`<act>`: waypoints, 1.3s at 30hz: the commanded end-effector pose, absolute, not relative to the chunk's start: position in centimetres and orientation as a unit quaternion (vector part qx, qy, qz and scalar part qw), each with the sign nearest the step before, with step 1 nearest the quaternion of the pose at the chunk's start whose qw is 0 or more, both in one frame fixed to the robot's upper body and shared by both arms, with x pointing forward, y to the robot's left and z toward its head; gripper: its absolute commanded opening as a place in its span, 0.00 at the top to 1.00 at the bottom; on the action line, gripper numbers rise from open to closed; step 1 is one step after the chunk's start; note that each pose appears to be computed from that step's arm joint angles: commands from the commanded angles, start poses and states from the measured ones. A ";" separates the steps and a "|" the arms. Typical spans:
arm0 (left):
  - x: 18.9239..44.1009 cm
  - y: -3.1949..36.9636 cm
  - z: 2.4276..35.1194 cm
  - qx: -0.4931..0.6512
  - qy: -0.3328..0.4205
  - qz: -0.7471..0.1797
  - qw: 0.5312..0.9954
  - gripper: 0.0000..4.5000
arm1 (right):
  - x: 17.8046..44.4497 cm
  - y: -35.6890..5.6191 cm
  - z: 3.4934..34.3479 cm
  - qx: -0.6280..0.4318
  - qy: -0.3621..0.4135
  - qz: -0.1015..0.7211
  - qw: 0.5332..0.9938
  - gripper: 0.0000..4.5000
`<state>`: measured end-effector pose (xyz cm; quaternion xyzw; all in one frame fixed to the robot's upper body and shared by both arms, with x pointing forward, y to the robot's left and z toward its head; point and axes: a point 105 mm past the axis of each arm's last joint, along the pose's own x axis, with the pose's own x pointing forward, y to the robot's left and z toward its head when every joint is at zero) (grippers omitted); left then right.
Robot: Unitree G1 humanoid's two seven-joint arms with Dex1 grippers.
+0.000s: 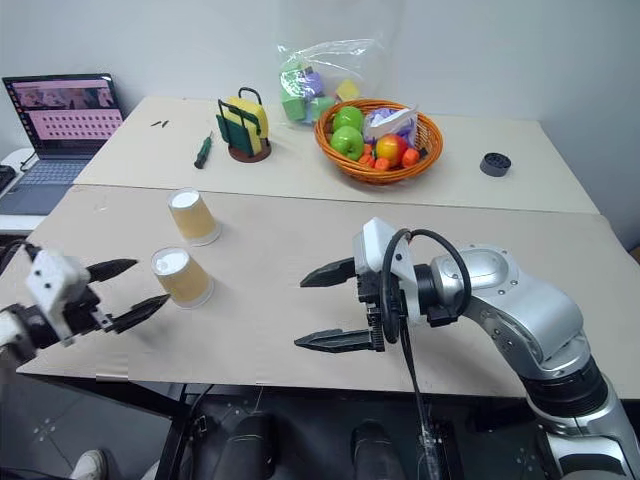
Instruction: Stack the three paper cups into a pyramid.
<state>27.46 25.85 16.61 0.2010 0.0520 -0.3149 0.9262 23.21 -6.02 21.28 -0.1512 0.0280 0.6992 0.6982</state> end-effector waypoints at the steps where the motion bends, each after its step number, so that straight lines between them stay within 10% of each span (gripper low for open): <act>1: 28.0 24.8 17.5 0.206 0.035 -0.326 0.922 0.00 | 23.2 -6.2 22.2 -0.162 0.001 0.689 0.707 0.01; 26: 29.8 23.9 16.7 0.144 0.049 -0.325 0.933 0.00 | 23.3 -6.9 22.7 -0.159 -0.003 0.667 0.728 0.01; 33: 30.3 23.6 16.7 0.140 0.047 -0.324 0.935 0.44 | 23.3 -6.8 22.7 -0.158 -0.004 0.662 0.733 0.00; 39: 30.7 22.3 17.6 0.148 0.028 -0.342 0.927 0.45 | 23.7 -7.1 22.8 -0.160 -0.003 0.651 0.742 0.00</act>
